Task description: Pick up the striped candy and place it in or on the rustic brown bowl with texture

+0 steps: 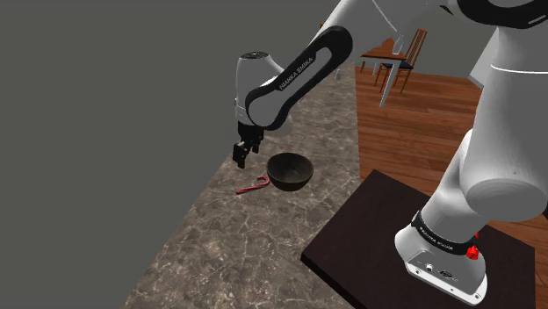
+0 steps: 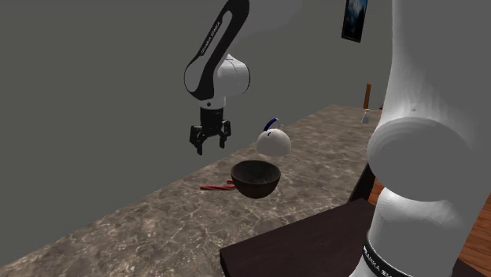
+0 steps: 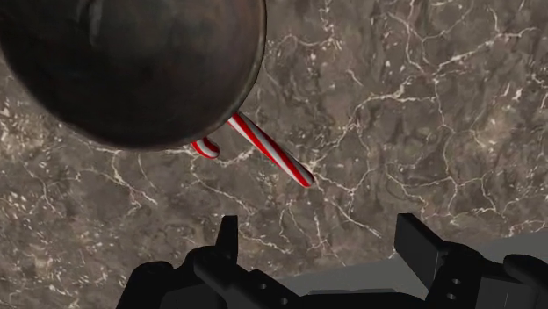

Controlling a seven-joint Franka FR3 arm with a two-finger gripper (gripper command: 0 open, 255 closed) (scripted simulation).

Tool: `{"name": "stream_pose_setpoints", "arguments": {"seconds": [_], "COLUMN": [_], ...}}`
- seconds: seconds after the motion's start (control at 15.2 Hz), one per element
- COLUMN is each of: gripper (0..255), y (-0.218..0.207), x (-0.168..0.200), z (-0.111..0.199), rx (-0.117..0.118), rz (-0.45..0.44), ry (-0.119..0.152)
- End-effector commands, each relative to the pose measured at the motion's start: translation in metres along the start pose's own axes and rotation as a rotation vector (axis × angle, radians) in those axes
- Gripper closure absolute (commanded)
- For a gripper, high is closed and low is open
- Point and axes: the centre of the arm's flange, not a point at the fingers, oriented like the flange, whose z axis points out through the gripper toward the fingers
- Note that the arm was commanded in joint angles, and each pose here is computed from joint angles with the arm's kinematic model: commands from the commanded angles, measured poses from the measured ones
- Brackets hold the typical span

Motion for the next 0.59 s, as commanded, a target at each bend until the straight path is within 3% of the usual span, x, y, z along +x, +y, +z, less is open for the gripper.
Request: {"name": "stream_pose_setpoints", "arguments": {"seconds": [0.0, 0.53], "gripper": [0, 0], "y": [-0.007, -0.007], "x": [0.013, 0.013], "z": [0.012, 0.052], "rx": [0.008, 0.008], "rz": [-0.016, -0.016], "ry": [0.01, 0.01]}}
